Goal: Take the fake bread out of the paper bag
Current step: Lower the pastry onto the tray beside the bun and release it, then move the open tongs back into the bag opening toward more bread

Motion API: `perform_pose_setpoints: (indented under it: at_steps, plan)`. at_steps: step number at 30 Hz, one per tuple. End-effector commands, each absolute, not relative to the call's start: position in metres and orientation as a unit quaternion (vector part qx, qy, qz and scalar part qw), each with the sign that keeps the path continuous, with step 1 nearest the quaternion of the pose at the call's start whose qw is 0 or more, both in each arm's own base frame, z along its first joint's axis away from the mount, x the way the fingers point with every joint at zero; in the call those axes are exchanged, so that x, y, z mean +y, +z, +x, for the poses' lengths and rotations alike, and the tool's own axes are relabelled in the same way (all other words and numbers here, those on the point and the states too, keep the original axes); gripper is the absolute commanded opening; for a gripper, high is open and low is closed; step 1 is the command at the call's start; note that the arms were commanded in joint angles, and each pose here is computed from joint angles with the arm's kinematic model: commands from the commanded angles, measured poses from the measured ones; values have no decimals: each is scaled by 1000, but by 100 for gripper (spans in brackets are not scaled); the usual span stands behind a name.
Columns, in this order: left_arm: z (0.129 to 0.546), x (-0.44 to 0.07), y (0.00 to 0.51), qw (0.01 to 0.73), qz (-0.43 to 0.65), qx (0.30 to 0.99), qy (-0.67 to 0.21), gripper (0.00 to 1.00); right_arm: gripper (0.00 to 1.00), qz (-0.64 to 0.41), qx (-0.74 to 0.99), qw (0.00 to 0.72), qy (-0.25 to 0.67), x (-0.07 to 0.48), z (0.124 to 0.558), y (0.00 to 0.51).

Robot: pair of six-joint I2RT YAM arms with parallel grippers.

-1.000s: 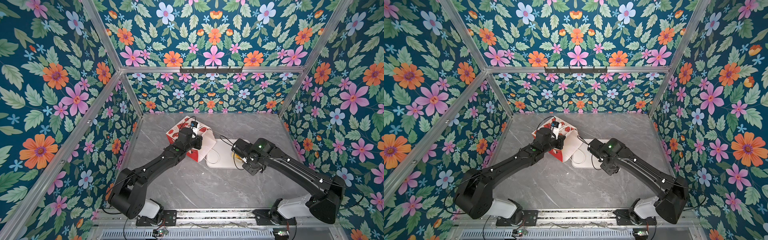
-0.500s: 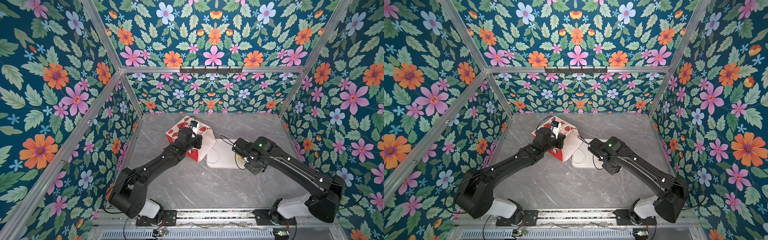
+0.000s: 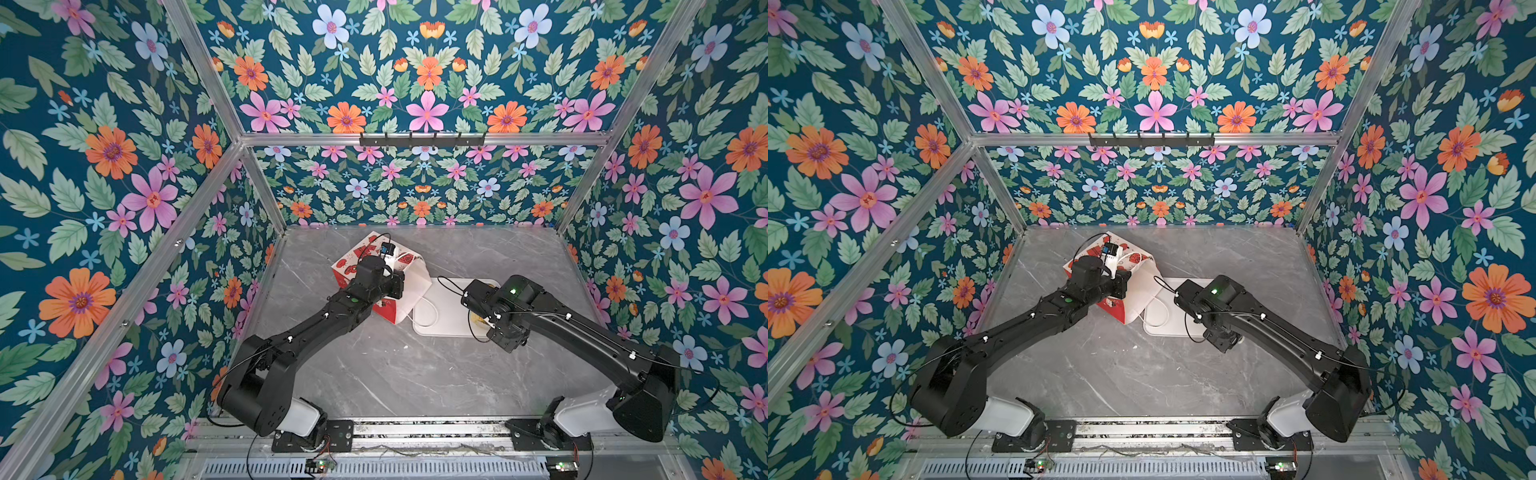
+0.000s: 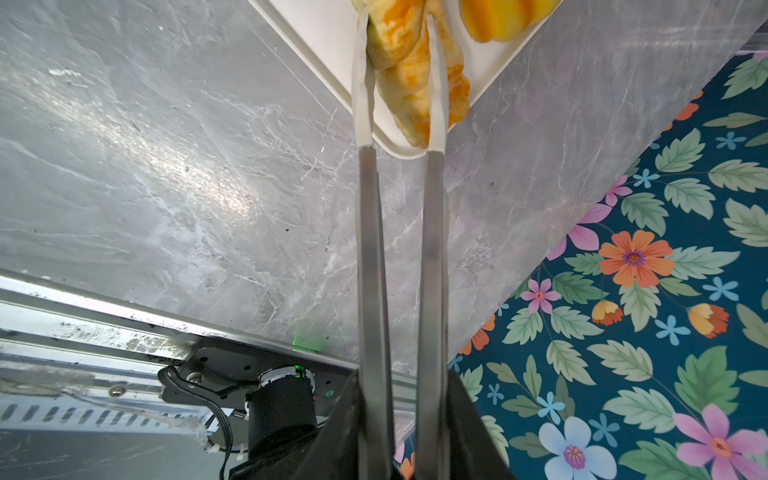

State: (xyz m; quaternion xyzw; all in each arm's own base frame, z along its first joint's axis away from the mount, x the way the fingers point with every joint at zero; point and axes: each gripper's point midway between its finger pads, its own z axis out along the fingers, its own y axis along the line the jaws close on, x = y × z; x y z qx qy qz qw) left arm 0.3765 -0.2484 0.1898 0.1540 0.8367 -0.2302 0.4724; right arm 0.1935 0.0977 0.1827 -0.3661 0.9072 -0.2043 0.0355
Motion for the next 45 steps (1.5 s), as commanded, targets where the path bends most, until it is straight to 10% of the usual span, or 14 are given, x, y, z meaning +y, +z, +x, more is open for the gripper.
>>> perform_pose_setpoints:
  at_steps: [1,17,27,45]
  plan:
    - [379,-250,198,484,152,829,-238,0,35,-358,912,42,-196,99,192,185]
    - [381,-253,200,482,152,828,-241,0,37,-335,918,165,-134,116,206,220]
    - [384,-255,210,484,156,827,-241,0,33,-331,887,316,60,184,219,247]
    - [382,-261,219,459,199,836,-226,0,36,-247,856,411,193,287,300,191]
